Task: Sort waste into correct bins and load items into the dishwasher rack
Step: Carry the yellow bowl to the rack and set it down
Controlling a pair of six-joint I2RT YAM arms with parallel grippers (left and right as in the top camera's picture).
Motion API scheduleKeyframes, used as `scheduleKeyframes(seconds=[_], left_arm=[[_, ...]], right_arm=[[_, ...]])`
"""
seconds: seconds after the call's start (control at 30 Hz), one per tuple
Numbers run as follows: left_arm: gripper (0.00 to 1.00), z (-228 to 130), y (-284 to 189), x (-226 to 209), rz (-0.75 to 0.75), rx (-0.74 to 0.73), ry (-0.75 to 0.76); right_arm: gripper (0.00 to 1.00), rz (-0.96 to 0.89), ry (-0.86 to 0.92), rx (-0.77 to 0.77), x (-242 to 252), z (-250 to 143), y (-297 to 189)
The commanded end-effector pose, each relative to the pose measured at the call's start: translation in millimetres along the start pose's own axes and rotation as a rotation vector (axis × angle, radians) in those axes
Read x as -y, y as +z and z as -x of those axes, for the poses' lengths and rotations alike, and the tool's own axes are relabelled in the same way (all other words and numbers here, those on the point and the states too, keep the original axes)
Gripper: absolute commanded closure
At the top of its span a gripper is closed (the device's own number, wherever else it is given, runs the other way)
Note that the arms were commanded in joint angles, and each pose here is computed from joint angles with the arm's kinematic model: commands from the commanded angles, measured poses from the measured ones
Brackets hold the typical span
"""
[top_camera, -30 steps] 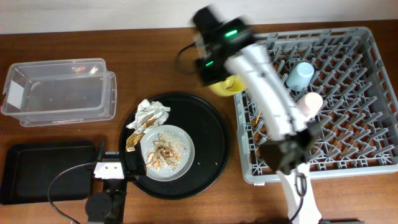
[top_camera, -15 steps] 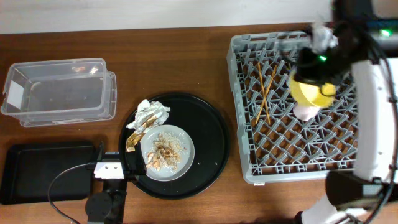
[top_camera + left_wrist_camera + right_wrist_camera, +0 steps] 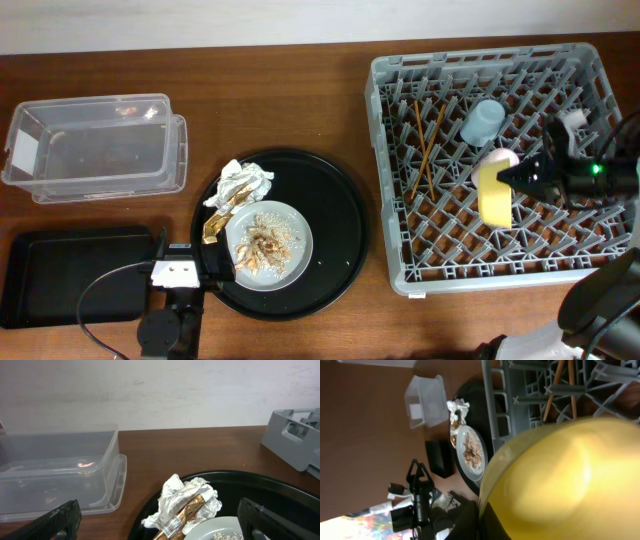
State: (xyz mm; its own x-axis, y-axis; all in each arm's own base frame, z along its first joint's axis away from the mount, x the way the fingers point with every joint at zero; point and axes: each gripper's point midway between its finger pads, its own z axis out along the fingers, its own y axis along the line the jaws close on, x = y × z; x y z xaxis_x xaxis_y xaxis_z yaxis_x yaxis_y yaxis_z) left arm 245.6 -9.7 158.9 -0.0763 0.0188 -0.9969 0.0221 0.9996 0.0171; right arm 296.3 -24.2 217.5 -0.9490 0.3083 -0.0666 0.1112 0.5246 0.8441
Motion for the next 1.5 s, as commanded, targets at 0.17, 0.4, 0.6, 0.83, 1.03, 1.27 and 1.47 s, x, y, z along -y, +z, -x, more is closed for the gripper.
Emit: scheduleKeyframes(seconds=[0.17, 0.4, 0.6, 0.83, 1.03, 1.27, 1.47], left_arm=[[0.01, -2.1, 0.3, 1.9, -0.010, -0.001, 0.019], [0.01, -2.1, 0.3, 1.9, -0.010, -0.001, 0.019], [0.01, -2.1, 0.3, 1.9, -0.010, -0.001, 0.019], [0.00, -2.1, 0.3, 1.9, -0.010, -0.001, 0.019], [0.01, -2.1, 0.3, 1.9, -0.010, -0.001, 0.019], [0.00, -2.1, 0.3, 1.9, -0.010, -0.001, 0.019], [0.01, -2.1, 0.3, 1.9, -0.010, -0.001, 0.019]], right_arm=[[0.96, 0.164, 0.120, 0.081, 35.5, 7.2, 0.1], [0.92, 0.101, 0.162, 0.078, 59.4, 2.1, -9.8], [0.77, 0.018, 0.322, 0.147, 93.8, -2.9, -41.0], [0.76, -0.213, 0.460, 0.261, 110.7, 1.2, -101.2], [0.74, -0.384, 0.348, 0.345, 63.3, -2.1, -127.0], [0.90, -0.684, 0.313, 0.241, 44.5, -22.5, -103.6], [0.96, -0.939, 0.450, 0.105, 93.3, -46.1, -67.4]])
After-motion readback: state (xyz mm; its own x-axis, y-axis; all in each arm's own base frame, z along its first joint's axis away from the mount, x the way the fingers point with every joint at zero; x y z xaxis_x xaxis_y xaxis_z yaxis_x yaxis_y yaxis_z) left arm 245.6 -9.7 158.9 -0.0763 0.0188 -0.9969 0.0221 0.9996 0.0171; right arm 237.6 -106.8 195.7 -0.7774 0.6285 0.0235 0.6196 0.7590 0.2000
